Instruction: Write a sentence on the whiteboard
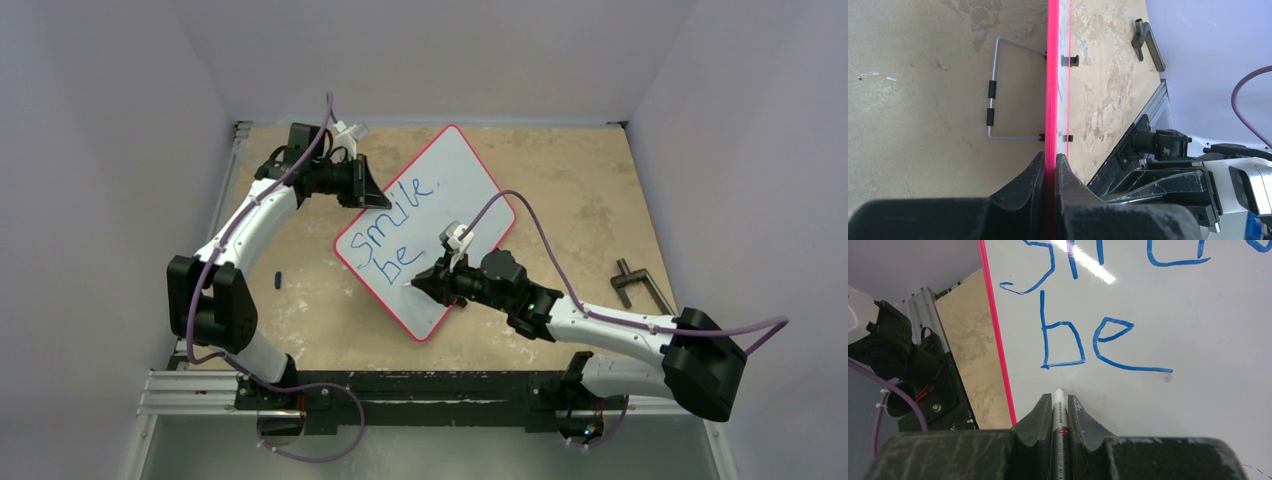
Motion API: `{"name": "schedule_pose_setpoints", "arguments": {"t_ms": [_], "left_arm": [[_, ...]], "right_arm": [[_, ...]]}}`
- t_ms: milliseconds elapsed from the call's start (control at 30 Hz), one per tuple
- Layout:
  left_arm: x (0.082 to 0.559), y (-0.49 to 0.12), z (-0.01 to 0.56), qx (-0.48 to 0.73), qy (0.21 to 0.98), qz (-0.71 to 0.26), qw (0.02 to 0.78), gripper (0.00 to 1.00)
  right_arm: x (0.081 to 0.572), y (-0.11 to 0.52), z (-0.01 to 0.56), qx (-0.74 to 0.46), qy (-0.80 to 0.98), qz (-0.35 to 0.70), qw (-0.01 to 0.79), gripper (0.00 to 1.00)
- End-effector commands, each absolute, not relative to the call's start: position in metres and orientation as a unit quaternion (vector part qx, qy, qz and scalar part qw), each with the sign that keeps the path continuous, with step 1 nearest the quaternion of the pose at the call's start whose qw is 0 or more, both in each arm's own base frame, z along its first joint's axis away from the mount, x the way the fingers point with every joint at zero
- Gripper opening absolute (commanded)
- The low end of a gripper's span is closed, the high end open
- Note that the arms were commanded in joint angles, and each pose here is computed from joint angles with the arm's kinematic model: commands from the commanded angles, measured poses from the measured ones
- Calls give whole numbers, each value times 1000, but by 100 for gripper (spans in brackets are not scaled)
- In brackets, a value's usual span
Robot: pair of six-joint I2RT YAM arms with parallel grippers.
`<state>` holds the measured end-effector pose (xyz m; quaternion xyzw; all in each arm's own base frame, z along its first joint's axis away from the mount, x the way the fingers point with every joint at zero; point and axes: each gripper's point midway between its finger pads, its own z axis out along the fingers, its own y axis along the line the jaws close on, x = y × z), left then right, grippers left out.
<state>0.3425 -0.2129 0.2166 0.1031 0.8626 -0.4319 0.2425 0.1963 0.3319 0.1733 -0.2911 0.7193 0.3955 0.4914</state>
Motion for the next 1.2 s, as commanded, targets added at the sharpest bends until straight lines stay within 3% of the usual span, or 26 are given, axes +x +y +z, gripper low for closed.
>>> {"name": "schedule_pose_setpoints", "arguments": {"t_ms": [0,667,1167], "left_arm": [[362,-206,231,110,853,-414,296,0],[362,-205,234,111,852,-414,300,0],[362,-205,234,110,852,-414,300,0]], "right_arm": [[202,332,183,-278,709,399,511,0],[188,343,155,-320,720,409,460,0],[200,325,141,-301,753,354,466,0]]}}
